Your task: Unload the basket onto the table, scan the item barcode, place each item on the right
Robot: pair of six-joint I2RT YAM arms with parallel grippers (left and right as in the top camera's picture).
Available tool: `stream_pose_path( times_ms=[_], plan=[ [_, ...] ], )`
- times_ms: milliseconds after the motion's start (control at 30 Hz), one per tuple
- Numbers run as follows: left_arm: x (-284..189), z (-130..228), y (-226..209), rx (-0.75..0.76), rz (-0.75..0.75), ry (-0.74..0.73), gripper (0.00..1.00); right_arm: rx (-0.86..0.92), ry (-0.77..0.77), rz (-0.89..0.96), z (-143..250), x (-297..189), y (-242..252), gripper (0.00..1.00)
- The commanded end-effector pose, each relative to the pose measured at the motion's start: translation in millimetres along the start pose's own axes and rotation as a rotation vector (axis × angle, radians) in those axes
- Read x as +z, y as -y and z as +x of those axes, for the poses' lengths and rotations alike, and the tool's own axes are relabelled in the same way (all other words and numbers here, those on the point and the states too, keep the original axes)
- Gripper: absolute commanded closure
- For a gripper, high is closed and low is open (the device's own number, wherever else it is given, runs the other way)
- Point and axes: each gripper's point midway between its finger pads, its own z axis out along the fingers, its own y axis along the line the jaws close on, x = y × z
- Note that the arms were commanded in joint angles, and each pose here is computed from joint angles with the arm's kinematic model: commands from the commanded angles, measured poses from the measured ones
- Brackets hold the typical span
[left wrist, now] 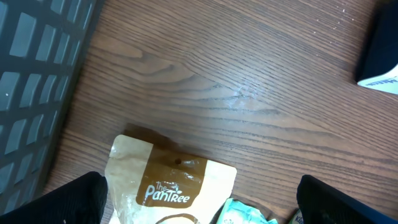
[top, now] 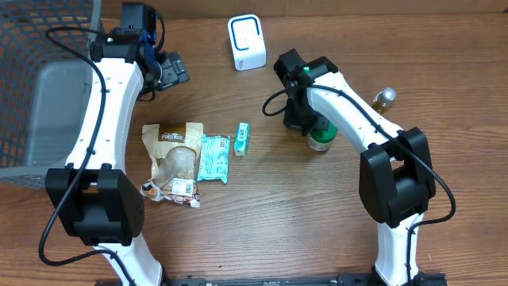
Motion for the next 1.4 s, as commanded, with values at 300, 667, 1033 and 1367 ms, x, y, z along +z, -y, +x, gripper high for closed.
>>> stream_pose_path(
  times_ms=[300, 667, 1033, 1367],
  plan=[
    [-10, -6, 3, -0.013, 0.019, 0.027, 0.00, 0.009, 0.016, 0.099, 0, -1, 23, 0.94],
    [-10, -6, 3, -0.013, 0.019, 0.027, 0.00, 0.001, -0.056, 0.082, 15, -1, 22, 0.91],
    [-10, -6, 3, -0.013, 0.019, 0.027, 0.00, 0.069, 0.040, 0.241, -4, 7, 60, 0.91],
    [-10, -6, 3, -0.013, 0.019, 0.027, 0.00, 0.177, -0.002, 0.216, -8, 13, 75, 0.87]
  ],
)
